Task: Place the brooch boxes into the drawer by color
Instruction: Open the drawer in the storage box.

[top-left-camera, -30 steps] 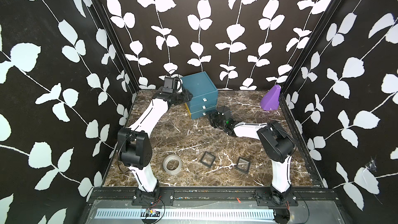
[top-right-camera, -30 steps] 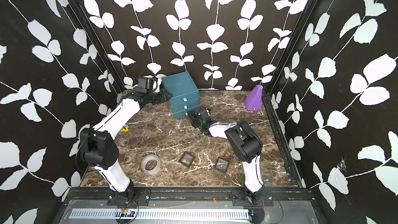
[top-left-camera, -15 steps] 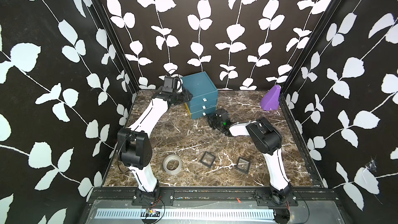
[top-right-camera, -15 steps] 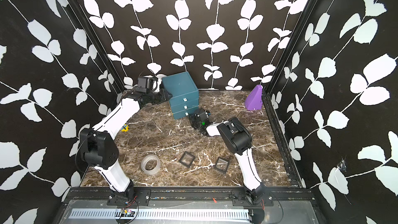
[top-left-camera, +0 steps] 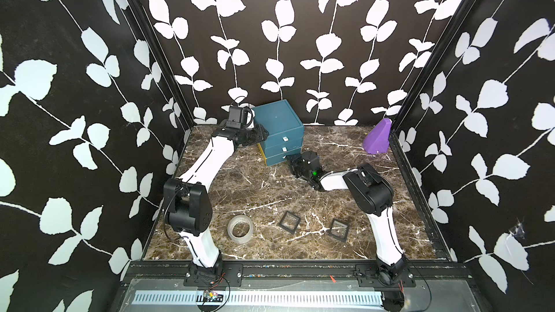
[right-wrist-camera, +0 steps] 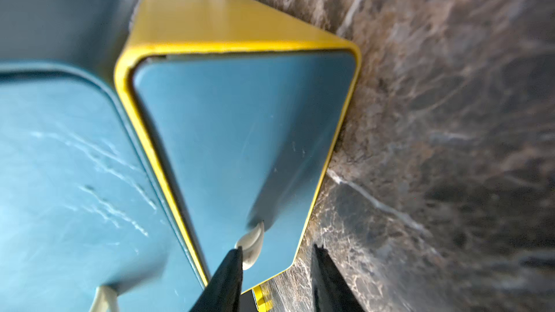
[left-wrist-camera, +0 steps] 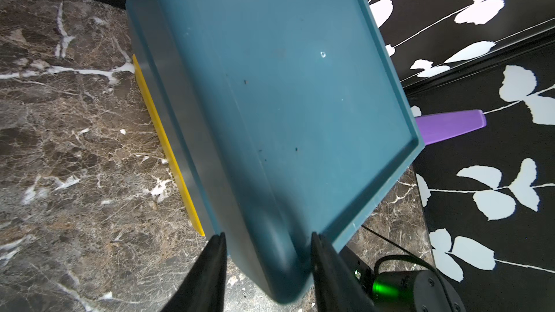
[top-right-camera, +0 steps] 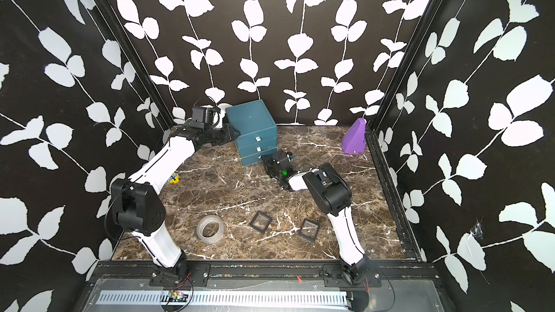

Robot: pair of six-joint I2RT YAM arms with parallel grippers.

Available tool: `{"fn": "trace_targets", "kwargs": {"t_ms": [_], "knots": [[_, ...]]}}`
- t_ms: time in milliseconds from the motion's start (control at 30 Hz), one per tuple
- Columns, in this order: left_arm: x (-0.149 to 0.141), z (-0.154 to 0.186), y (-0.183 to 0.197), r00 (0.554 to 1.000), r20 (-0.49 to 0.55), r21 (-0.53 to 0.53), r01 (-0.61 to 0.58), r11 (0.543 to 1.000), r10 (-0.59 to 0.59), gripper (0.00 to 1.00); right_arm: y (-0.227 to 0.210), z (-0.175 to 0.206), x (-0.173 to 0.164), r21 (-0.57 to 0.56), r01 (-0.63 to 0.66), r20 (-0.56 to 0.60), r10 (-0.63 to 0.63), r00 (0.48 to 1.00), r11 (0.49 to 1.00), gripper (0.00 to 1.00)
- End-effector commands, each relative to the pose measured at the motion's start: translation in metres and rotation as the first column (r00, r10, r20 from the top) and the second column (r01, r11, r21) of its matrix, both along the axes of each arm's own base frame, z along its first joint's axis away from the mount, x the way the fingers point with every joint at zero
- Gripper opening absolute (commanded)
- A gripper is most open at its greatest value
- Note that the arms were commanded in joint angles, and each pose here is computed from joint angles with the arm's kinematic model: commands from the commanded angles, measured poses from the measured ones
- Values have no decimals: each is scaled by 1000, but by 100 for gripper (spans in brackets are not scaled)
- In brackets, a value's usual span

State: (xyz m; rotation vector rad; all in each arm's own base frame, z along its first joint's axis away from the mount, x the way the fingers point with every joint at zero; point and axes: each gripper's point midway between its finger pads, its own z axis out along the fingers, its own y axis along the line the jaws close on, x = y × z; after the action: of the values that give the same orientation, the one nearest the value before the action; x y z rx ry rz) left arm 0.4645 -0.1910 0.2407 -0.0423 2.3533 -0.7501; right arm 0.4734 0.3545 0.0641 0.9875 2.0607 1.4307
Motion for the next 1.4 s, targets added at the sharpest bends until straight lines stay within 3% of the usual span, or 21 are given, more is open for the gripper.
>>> {"fn": "trace_targets", "kwargs": {"t_ms": [0, 233, 667, 833, 1133, 1367], "knots": [[-19, -7, -5, 997, -61, 9, 39, 999, -38, 43, 2, 32, 2, 106, 13, 33, -16, 999, 994, 41], [-18, -8, -5, 998, -62, 9, 34, 999, -33, 43, 10, 28, 9, 106, 0, 28, -3, 1000, 994, 39], [-16, -7, -7, 997, -61, 5, 40, 999, -39, 43, 12, 9, 14, 98, 11, -22, -9, 1000, 995, 14], [-15, -7, -8, 997, -61, 4, 41, 999, -41, 43, 17, 21, 17, 115, 5, -15, -3, 1000, 993, 1], [-15, -8, -7, 997, -63, 10, 42, 999, -41, 42, 0, 25, -9, 92, 6, -41, -3, 999, 996, 0], [-13, -7, -7, 997, -57, 14, 45, 999, -44, 42, -20, 31, -54, 81, -15, -84, 22, 996, 997, 0]]}}
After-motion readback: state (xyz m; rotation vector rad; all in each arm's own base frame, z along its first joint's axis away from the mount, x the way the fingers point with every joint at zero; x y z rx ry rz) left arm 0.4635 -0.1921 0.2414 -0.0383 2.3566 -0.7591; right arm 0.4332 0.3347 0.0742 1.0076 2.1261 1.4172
